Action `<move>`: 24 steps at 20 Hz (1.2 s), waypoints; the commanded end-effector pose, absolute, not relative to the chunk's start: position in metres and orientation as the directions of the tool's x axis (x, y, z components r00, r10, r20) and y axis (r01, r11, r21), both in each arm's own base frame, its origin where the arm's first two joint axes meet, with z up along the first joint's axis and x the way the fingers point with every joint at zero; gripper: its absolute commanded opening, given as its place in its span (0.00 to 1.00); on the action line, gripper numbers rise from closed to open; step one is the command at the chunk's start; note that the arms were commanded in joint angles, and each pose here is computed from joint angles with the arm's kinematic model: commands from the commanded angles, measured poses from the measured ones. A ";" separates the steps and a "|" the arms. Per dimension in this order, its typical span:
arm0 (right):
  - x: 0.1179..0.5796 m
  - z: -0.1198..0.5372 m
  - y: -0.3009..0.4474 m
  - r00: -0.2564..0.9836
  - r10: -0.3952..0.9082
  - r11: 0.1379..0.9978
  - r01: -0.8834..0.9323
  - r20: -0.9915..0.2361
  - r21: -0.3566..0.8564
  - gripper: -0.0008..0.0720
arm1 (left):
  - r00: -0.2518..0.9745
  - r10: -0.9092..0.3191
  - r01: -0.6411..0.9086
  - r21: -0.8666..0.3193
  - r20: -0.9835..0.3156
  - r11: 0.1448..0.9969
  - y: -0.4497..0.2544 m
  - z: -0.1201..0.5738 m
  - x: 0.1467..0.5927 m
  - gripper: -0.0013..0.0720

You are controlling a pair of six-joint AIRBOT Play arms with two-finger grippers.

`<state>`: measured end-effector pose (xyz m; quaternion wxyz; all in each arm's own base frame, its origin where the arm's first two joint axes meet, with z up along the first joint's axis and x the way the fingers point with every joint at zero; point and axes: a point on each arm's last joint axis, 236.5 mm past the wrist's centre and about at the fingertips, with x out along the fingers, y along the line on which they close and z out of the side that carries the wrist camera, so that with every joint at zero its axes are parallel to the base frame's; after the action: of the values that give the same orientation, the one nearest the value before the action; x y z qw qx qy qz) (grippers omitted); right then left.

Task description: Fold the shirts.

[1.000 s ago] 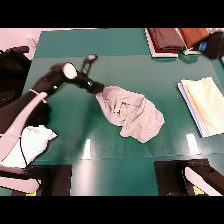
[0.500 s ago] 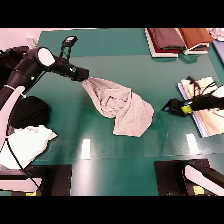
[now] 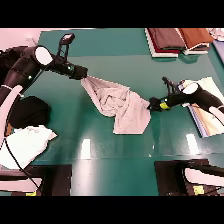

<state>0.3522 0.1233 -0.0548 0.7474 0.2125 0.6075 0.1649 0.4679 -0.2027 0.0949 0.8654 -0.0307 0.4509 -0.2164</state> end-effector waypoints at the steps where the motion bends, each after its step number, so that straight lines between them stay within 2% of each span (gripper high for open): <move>1: 0.388 0.004 0.108 0.342 0.442 0.895 -0.117 -0.829 0.430 0.03 | 0.622 -0.375 0.339 -0.195 -0.688 0.920 -0.178 0.155 0.476 0.05; 4: 0.407 0.130 0.077 0.569 0.404 0.913 -0.193 -0.717 0.360 0.03 | 0.787 -0.362 0.327 -0.160 -0.499 0.931 -0.143 0.273 0.461 0.05; 8: 0.375 0.293 0.051 0.806 0.336 0.940 -0.251 -0.487 0.233 0.03 | 0.923 -0.337 0.330 -0.071 -0.183 0.941 -0.111 0.427 0.379 0.05; 12: 0.317 0.382 0.044 0.899 0.284 0.959 -0.257 -0.334 0.124 0.03 | 0.936 -0.336 0.339 -0.009 0.102 0.941 -0.090 0.527 0.276 0.05; 15: 0.287 0.418 0.041 0.929 0.249 0.969 -0.239 -0.273 0.068 0.03 | 0.918 -0.330 0.338 0.005 0.218 0.941 -0.080 0.558 0.226 0.05; 18: 0.277 0.432 0.040 0.937 0.236 0.972 -0.226 -0.259 0.068 0.03 | 0.919 -0.333 0.340 0.007 0.212 0.941 -0.079 0.557 0.218 0.05; 20: 0.283 0.429 0.042 0.926 0.251 0.968 -0.236 -0.282 0.089 0.03 | 0.931 -0.340 0.343 0.003 0.132 0.939 -0.084 0.536 0.236 0.05; 24: 0.329 0.376 0.061 0.820 0.356 0.934 -0.294 -0.447 0.204 0.03 | 0.903 -0.348 0.351 -0.037 -0.251 0.936 -0.104 0.420 0.322 0.05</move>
<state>0.3085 0.0477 0.4051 0.9706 0.0431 0.1879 0.1444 0.2822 -0.0936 0.4897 0.9844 -0.0044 0.0144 -0.1754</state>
